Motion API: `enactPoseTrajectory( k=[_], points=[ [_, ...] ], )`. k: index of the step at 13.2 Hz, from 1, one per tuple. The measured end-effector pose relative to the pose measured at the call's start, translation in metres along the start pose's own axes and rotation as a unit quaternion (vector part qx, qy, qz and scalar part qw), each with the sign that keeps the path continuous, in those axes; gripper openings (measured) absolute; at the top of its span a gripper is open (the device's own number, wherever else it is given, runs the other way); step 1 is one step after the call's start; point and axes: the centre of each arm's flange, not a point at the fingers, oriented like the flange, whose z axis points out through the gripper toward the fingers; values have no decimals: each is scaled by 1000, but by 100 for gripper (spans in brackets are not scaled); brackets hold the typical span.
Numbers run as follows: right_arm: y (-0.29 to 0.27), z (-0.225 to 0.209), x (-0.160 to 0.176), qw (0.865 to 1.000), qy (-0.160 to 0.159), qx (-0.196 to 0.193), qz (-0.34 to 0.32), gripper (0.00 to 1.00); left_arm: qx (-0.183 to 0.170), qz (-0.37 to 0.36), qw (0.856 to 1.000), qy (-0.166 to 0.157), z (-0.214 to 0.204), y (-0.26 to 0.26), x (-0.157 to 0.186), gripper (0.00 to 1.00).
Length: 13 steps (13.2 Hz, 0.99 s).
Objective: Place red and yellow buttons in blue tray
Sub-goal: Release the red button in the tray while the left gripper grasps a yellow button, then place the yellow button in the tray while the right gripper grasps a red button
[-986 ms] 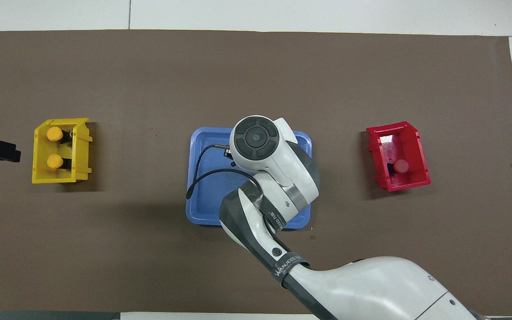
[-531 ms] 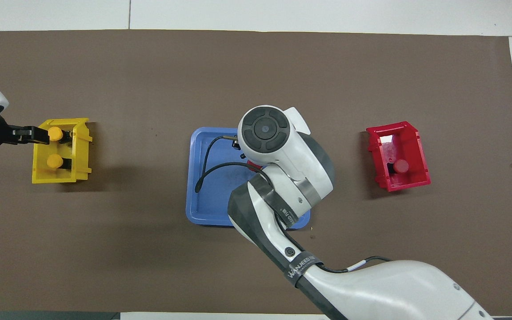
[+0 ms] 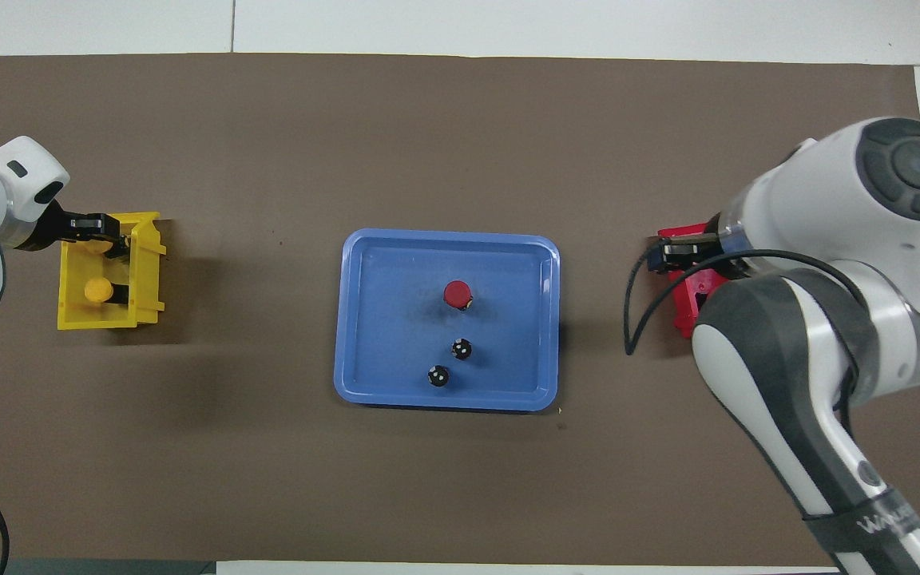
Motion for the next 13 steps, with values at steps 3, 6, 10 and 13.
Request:
enactPoseTrajectory(
  k=[3, 6, 10, 13],
  points=[
    [46, 29, -12, 999, 11, 1, -53, 80, 0, 0, 1000, 3, 4, 0, 0, 62],
    [77, 56, -14, 995, 34, 26, -87, 79, 0, -1, 1000, 1, 9, -1, 0, 41],
    [75, 89, -8, 994, 43, 33, -94, 77, -3, -12, 999, -36, -36, 3, 15, 41],
    [73, 98, -8, 995, 38, 34, -90, 75, 27, -20, 998, -58, -115, 65, 31, 41]
  ],
)
